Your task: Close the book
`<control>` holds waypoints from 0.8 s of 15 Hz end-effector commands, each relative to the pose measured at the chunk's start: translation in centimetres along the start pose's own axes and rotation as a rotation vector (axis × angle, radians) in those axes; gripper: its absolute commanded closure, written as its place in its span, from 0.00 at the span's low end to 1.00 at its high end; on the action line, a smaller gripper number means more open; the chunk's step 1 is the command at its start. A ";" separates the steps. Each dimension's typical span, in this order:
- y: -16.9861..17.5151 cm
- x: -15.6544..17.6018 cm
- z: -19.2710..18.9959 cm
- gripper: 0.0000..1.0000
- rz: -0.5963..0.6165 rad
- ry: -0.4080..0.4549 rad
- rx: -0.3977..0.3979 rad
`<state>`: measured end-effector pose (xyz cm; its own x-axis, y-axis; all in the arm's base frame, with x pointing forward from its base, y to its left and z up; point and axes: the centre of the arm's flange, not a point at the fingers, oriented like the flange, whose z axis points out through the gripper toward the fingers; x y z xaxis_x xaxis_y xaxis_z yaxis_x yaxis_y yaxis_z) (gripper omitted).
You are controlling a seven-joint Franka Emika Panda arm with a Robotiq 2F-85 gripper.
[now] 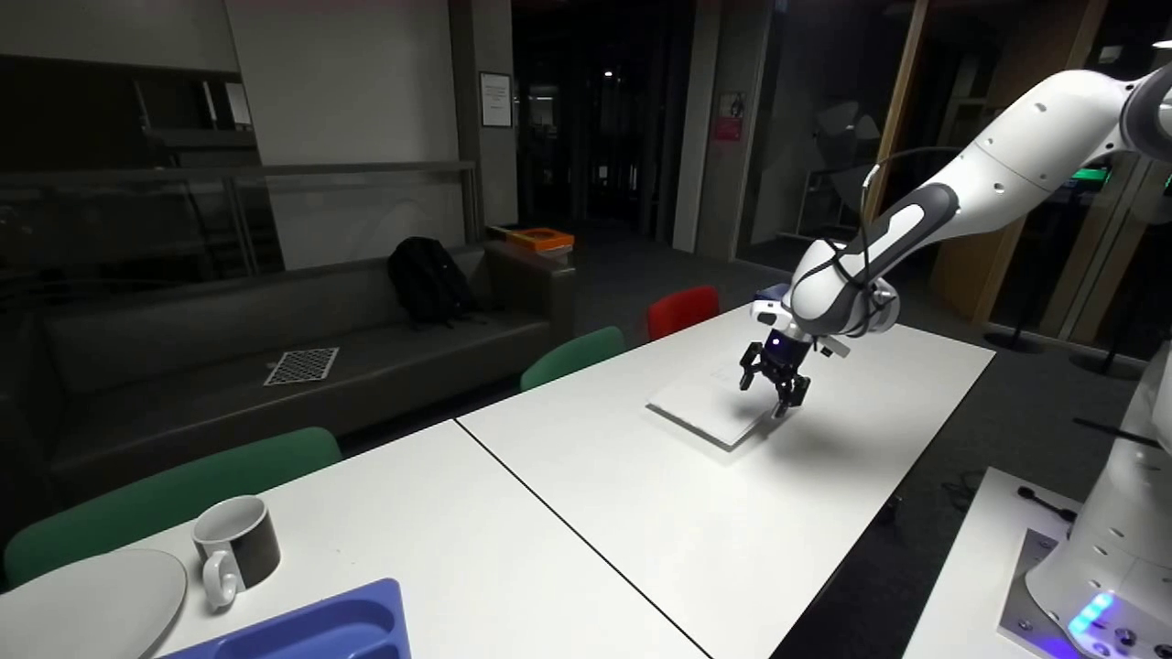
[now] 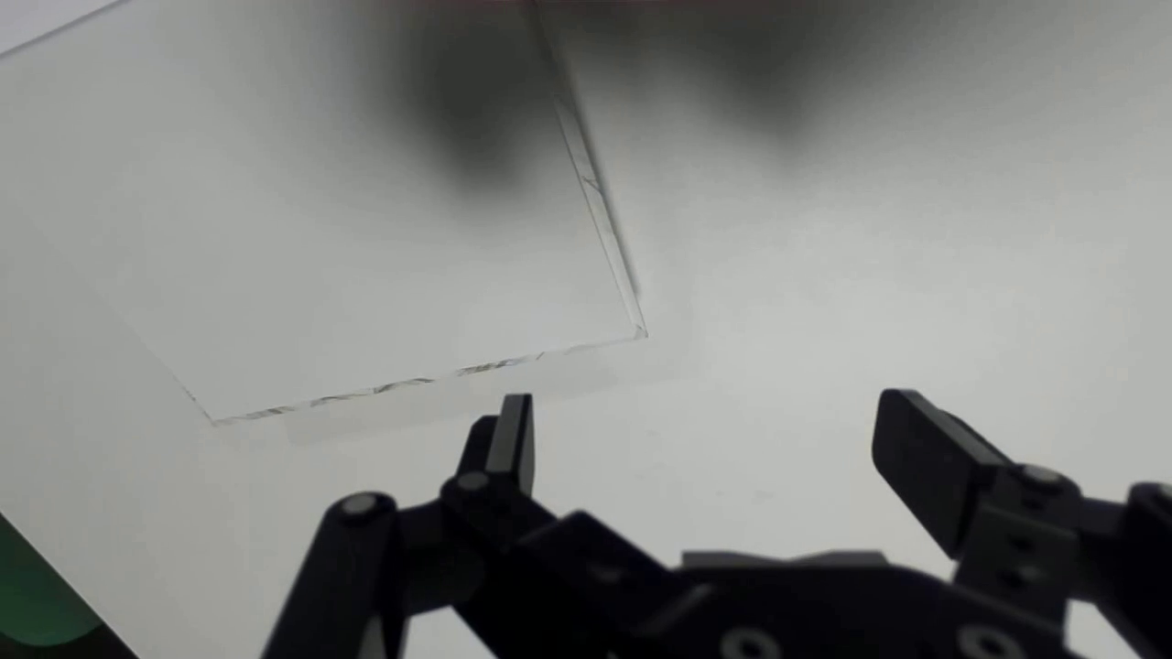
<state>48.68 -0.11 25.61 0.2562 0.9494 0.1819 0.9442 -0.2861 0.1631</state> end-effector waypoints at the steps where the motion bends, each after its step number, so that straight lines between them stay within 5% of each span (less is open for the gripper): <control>1: -1.2 0.6 0.5 0.00 -0.050 0.021 -0.057; 12: 2.8 -0.6 4.7 0.00 -0.108 0.039 -0.036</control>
<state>49.92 0.48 22.72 0.1686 0.9678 0.1869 0.9609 -0.2037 0.1878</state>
